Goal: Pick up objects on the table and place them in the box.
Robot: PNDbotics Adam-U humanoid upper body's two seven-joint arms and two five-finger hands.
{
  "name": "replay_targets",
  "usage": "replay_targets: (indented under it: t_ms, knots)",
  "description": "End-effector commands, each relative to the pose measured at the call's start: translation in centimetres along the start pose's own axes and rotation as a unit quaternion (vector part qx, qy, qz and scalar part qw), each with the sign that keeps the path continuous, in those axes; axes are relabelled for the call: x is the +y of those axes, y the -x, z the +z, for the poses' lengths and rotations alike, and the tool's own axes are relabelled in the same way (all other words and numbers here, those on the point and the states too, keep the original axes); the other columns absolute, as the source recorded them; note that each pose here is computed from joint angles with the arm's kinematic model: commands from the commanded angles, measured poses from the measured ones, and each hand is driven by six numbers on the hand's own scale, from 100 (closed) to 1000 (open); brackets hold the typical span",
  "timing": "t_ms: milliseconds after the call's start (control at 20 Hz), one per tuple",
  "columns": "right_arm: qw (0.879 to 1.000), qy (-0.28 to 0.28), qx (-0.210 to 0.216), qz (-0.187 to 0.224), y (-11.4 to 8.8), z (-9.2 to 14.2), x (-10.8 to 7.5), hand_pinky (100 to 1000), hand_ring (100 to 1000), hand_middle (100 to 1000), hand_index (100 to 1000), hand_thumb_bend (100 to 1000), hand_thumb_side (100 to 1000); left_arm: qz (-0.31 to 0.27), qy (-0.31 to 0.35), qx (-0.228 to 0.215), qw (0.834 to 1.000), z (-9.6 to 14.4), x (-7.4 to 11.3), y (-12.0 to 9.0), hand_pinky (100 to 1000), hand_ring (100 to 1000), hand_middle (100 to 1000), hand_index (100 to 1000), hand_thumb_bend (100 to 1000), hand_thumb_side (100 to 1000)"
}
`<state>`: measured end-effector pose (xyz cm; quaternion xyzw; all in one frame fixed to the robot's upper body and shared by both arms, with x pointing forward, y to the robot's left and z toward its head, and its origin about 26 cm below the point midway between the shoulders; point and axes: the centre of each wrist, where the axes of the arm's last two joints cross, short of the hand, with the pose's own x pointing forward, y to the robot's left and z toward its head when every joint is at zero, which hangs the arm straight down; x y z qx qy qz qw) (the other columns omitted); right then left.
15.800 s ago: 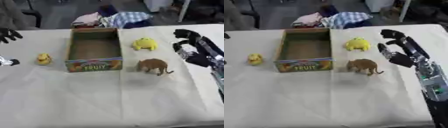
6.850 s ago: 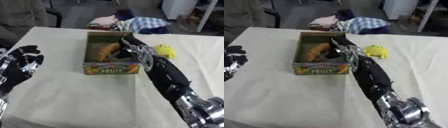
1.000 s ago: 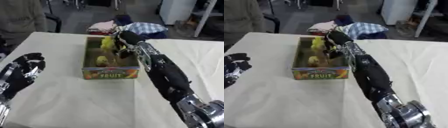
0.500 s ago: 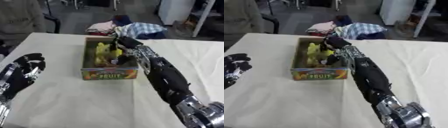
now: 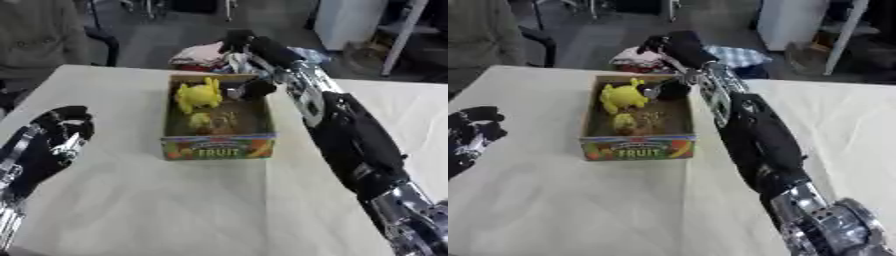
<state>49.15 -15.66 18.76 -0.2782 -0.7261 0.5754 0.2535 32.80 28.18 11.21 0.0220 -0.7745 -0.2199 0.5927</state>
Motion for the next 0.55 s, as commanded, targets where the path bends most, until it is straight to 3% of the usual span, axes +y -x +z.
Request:
replay_targets:
  t_ms: [50, 300, 550]
  knots:
    - [0.999, 0.037, -0.014, 0.017, 0.8, 0.7, -3.2, 759, 809, 804, 860, 337, 373, -0.013, -0.008, -0.010, 1.000, 0.0, 0.8, -0.7, 793, 674, 715, 818, 293, 439]
    - [0.996, 0.088, -0.009, -0.007, 2.0, 3.2, -4.9, 740, 792, 778, 854, 259, 371, -0.014, -0.016, -0.008, 1.000, 0.2, 1.0, -0.5, 794, 675, 715, 817, 294, 438]
    - [0.987, 0.150, 0.007, -0.059, 3.0, 7.7, -6.3, 730, 783, 751, 845, 203, 359, -0.015, -0.027, -0.002, 1.000, 0.5, 1.3, -0.2, 794, 675, 714, 816, 293, 440]
